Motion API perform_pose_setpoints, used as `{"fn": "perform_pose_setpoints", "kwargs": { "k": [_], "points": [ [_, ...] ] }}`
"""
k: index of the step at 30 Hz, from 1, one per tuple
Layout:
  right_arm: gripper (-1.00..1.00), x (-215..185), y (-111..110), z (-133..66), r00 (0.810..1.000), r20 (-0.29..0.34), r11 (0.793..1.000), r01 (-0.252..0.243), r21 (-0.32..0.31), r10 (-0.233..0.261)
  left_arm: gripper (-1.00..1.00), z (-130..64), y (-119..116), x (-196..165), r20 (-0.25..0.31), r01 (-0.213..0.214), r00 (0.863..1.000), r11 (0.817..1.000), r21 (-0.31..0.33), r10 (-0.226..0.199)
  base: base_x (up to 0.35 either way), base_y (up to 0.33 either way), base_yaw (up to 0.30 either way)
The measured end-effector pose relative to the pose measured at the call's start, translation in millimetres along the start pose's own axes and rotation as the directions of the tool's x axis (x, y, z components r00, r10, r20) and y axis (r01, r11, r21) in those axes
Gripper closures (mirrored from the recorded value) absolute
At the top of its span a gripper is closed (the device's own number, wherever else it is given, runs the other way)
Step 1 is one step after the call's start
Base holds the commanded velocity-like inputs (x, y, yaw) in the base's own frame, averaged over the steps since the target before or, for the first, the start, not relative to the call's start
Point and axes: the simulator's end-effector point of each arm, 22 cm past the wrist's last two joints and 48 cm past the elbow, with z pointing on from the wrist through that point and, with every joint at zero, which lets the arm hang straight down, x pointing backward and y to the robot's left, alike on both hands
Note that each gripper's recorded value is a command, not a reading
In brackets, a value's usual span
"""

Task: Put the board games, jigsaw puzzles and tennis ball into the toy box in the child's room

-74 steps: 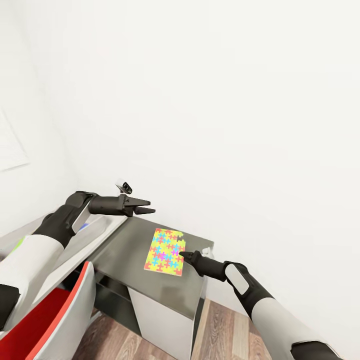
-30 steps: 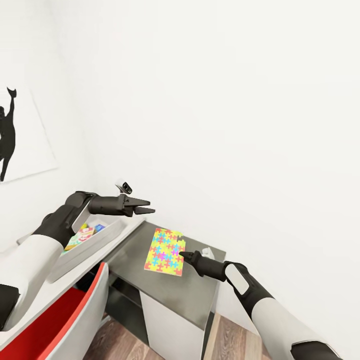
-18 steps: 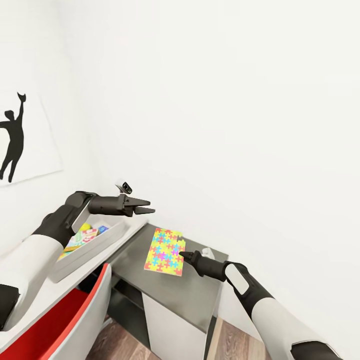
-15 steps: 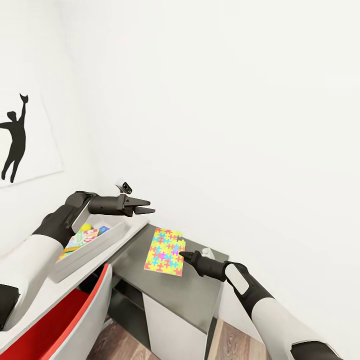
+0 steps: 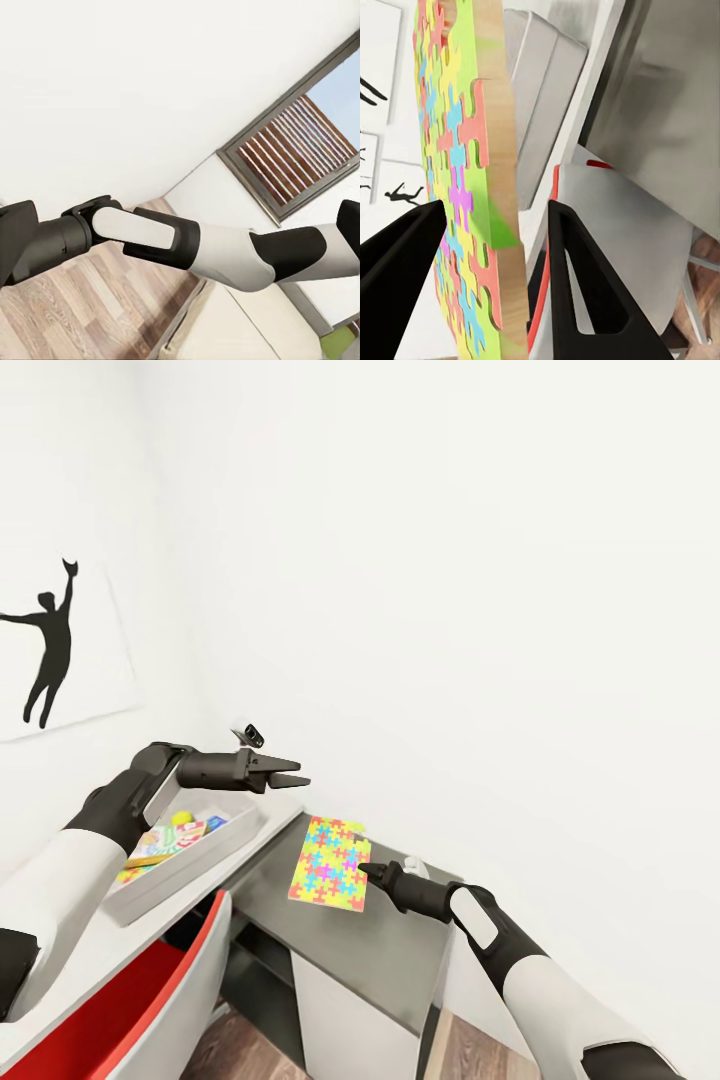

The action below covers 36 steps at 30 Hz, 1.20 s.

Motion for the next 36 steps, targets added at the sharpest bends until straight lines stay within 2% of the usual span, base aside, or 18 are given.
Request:
{"fn": "perform_pose_setpoints", "kwargs": {
  "k": [21,36],
  "points": [
    [1.00,-4.4,4.4,-3.7,1.000,0.009,1.000,0.010,-0.012,-0.010,-1.00,0.0,-4.4,-1.2,0.000,-0.008,1.000,1.000,0.000,0.008,0.000,0.000,0.026],
    [1.00,-8.2,6.8,-7.3,1.000,0.016,1.000,0.019,-0.012,-0.019,-1.00,-0.1,-9.5,-2.3,0.000,-0.017,1.000,1.000,-0.001,0.017,0.000,0.000,0.238]
  ]
}}
